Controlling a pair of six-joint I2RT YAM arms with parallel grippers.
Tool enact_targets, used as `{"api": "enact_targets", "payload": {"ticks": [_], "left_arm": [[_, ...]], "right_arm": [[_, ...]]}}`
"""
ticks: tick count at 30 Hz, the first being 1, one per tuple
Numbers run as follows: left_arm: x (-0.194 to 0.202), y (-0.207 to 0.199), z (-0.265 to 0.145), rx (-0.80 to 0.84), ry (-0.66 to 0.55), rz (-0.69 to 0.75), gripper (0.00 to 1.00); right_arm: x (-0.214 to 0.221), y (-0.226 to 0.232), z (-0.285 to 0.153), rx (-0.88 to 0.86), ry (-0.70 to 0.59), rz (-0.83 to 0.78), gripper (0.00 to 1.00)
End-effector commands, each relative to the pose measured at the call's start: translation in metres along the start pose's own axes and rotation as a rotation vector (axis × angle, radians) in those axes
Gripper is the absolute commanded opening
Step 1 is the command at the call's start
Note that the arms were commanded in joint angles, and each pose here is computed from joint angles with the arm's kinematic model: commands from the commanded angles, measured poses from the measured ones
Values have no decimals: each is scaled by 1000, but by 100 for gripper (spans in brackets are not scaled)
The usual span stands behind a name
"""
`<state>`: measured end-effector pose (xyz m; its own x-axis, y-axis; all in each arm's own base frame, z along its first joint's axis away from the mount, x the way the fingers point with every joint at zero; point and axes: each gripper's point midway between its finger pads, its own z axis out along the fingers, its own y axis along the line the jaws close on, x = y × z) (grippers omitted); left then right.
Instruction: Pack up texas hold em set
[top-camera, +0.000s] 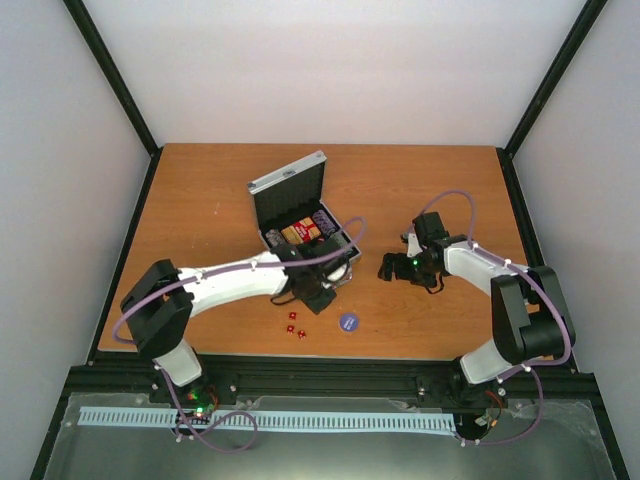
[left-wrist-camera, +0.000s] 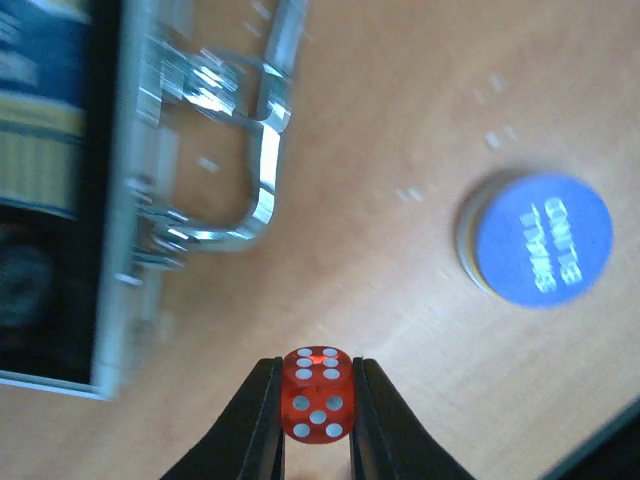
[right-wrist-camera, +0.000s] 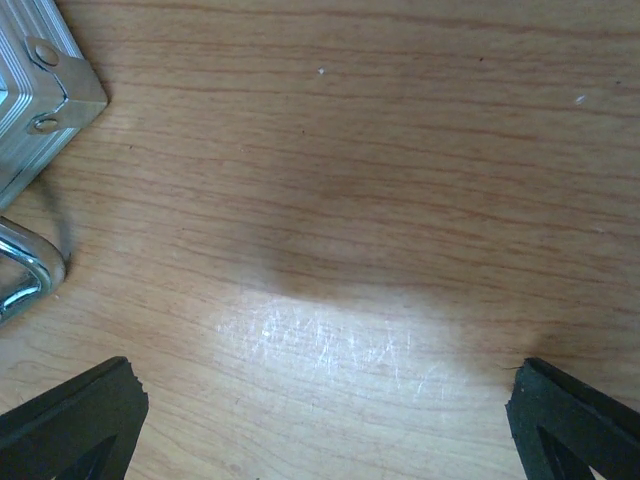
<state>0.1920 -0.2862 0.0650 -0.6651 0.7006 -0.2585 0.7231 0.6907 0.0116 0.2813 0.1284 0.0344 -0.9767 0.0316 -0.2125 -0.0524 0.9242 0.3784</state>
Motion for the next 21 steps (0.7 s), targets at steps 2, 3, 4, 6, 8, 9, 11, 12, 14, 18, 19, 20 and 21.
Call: {"api": "enact_targets", "payload": {"ticks": [2,3,4,6,8,9,11,12,14,18,19,20,21], "left_arm": [[-37,58,-16,-83,-63,-25,1],[-44,70,-12,-94,-61,-30,1],[-51,82,-9,-105,-66,-49,1],[-71,105,-3,-118,-86,-78,1],[-95,125,-1,-120,-121,-106,1],[-101,133,3,-118,-125,-113,1],[-112,140,12,-114,-128,-96,1],[-116,143,16,-116,-128,-89,1],[-120,148,25,-110,-121,-83,1],[-123,154,38,-96,-108,-91,1],[-122,156,39,-94,-106,-95,1],[-123,157,41,-96,-107,-97,1],[-123,159,42,-101,-109,-100,1]], "right_arm": [[-10,-1,1,5,-19,3,100],[-10,-1,1,4,-19,3,100],[-10,-1,2,5,-19,3,100],[-12,-1,2,5,-19,3,100],[-13,-1,4,4,-16,5,100],[-15,-1,4,3,-15,4,100],[-17,0,5,4,-17,2,100],[-17,-1,5,5,-18,3,100],[-18,-1,5,7,-20,3,100],[-16,-4,7,18,-15,7,100],[-16,-4,8,20,-13,5,100],[-15,-4,8,21,-12,7,100],[-15,-5,8,22,-10,6,100]]}}
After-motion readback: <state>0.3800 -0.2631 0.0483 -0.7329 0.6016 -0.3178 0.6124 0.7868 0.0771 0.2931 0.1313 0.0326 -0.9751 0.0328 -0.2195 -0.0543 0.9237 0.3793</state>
